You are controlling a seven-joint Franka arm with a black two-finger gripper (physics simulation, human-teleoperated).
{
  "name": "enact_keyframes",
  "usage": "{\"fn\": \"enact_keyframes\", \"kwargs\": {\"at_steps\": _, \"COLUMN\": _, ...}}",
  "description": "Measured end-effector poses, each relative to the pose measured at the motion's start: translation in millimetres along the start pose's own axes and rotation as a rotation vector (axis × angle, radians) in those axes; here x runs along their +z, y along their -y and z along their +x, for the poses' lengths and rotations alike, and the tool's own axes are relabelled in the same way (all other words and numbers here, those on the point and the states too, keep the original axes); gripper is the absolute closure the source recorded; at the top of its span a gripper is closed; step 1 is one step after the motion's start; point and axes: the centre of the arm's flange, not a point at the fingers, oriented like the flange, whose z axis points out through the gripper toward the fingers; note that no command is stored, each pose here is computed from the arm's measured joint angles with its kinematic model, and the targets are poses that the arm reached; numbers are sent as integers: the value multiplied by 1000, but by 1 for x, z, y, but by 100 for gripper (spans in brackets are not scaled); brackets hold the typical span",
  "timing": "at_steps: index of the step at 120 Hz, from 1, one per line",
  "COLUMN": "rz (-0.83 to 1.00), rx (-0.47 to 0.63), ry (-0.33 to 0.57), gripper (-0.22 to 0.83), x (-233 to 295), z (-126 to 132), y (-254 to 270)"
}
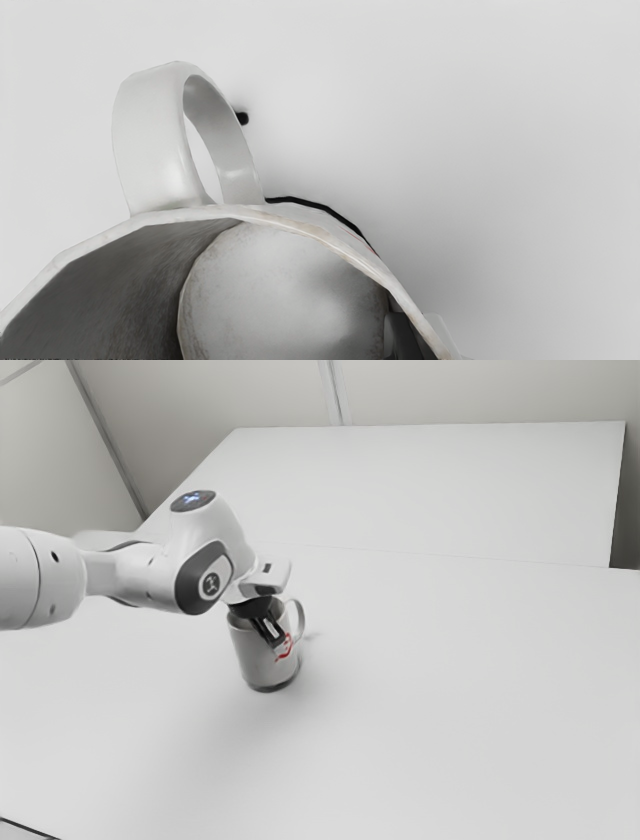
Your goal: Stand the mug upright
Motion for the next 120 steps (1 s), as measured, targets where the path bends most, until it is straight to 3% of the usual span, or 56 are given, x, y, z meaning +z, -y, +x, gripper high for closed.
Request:
{"fn": "enact_keyframes", "kwargs": {"at_steps": 33, "rz": 0, "rx": -96, "ry": -35, "gripper": 79, "x": 14, "z": -6, "y": -11}}
{"fn": "enact_keyframes", "kwargs": {"at_steps": 56, "rz": -3, "rx": -129, "ry": -49, "gripper": 37, "x": 15, "z": -3, "y": -15}}
{"fn": "enact_keyframes", "kwargs": {"at_steps": 75, "rz": 4, "rx": -142, "ry": -73, "gripper": 18, "x": 3, "z": 1, "y": -19}}
{"fn": "enact_keyframes", "kwargs": {"at_steps": 89, "rz": 22, "rx": -149, "ry": -118, "gripper": 10, "x": -39, "z": 4, "y": -19}}
{"fn": "enact_keyframes", "kwargs": {"at_steps": 105, "rz": 42, "rx": -175, "ry": -181, "gripper": 5, "x": -136, "z": 21, "y": -10}}
{"fn": "enact_keyframes", "kwargs": {"at_steps": 120, "rz": 34, "rx": -200, "ry": -197, "gripper": 3, "x": -239, "z": 54, "y": -1}}
